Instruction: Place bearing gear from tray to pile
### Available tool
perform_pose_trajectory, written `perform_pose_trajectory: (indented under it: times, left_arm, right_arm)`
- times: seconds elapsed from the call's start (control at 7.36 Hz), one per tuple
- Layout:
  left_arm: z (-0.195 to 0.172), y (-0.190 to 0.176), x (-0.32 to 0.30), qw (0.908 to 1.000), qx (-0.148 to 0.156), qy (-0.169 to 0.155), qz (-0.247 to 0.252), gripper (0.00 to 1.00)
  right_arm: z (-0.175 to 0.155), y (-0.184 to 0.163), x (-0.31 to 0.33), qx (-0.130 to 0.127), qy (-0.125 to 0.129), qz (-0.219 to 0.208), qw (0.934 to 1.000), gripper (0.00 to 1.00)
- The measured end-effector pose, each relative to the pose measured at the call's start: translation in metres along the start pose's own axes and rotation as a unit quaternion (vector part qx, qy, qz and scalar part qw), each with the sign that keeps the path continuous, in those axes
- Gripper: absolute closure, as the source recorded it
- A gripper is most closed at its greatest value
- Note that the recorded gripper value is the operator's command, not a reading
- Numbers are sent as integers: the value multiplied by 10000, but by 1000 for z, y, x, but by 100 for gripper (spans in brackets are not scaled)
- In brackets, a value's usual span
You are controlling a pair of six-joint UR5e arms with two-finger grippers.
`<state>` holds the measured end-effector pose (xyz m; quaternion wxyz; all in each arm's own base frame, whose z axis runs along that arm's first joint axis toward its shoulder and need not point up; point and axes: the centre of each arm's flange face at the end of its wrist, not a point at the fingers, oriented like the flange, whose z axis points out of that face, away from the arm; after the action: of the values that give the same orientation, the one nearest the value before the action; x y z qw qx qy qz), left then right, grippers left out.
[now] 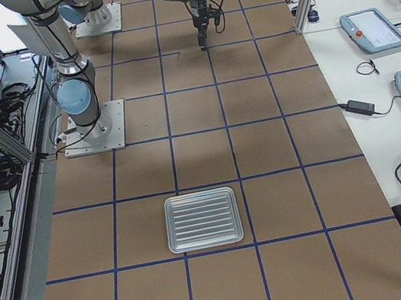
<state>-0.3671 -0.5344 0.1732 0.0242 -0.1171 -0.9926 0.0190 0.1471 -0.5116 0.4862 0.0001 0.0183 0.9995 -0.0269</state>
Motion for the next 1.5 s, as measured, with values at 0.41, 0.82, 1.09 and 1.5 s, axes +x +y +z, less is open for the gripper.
perform_pose_trajectory:
  times: [0.41, 0.82, 1.09, 1.5]
  left_arm:
    - [9, 0, 1, 10000, -70, 46, 10, 50]
    - [8, -1, 2, 10000, -58, 43, 27, 100]
    - [8, -1, 2, 10000, -52, 38, 61, 100]
    - [0, -7, 2, 9999, 43, 51, 88, 100]
  right_arm:
    - [0, -1, -1, 49, -21, -202, 9998, 0]
    - [3, -4, -6, 45, -88, -230, 9997, 0]
    - [4, -4, -7, 56, -93, -217, 9997, 0]
    - [4, -5, -7, 77, -102, -209, 9997, 0]
